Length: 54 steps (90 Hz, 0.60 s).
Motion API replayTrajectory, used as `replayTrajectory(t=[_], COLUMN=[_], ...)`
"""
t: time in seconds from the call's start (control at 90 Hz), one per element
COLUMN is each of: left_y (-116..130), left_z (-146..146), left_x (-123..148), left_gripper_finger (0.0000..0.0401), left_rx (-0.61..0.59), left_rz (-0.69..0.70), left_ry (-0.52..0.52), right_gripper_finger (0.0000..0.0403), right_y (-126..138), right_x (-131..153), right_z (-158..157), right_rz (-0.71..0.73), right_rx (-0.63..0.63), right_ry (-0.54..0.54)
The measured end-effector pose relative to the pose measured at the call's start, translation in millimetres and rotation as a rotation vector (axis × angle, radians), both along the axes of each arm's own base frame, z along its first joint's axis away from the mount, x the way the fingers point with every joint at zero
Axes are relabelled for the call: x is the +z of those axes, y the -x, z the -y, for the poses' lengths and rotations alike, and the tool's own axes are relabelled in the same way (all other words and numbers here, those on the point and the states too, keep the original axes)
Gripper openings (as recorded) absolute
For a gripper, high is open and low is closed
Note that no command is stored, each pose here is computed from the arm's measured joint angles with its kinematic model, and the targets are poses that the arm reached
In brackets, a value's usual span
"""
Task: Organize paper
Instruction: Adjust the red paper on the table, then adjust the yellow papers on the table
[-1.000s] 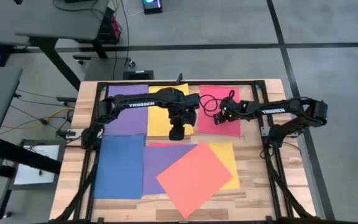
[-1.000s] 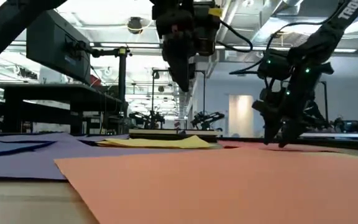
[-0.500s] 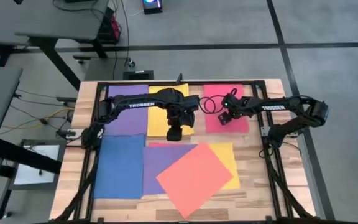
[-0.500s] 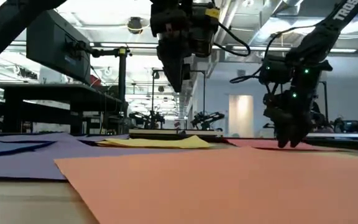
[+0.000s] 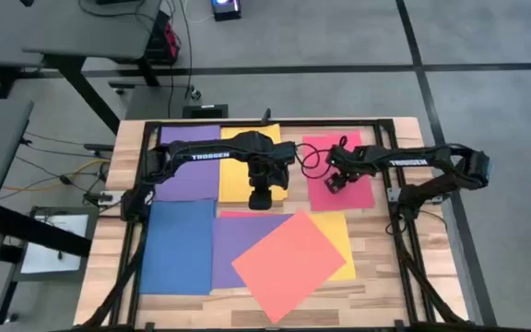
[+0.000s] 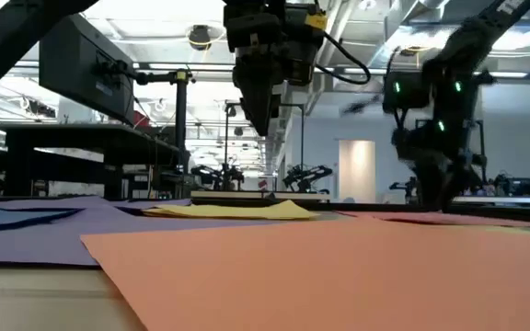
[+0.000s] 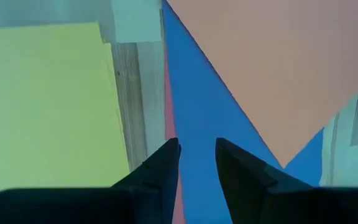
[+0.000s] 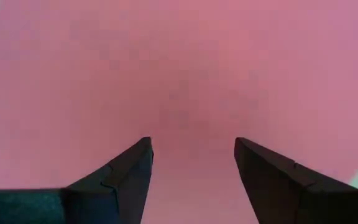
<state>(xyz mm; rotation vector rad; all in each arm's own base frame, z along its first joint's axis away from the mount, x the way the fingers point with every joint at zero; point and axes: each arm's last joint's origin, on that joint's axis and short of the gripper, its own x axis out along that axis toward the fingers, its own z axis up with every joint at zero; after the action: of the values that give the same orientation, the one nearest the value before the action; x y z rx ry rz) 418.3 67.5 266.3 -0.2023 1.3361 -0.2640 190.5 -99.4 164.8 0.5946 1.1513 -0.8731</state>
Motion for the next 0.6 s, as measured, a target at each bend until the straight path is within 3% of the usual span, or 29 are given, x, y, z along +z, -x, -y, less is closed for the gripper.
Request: replayTrajectory(t=[0.156, 0.3, 0.389, 0.533, 0.6], left_y=[9, 24, 39, 70, 89], left_z=[0, -1, -2, -7, -8], left_x=[22, 52, 78, 102, 108], left_gripper_finger=[0.0091, 0.0091, 0.0091, 0.0091, 0.0091], left_rx=[0.037, 0.077, 0.106, 0.188, 0.237], left_rz=[0.051, 0.114, 0.190, 0.269, 0.293], left_ry=[-0.028, -0.086, -0.110, -0.165, -0.183], right_gripper_finger=[0.0218, 0.0203, 0.0155, 0.0029, 0.0012], right_y=[-11, -36, -57, -83, -93], right_x=[35, 47, 34, 1, -10], right_z=[-4, -9, -11, -11, -10], right_rz=[0.172, 0.404, 0.453, 0.423, 0.408], right_rx=[-0.014, 0.088, 0.146, 0.240, 0.282], right_ry=[0.036, 0.027, 0.010, 0.019, 0.034])
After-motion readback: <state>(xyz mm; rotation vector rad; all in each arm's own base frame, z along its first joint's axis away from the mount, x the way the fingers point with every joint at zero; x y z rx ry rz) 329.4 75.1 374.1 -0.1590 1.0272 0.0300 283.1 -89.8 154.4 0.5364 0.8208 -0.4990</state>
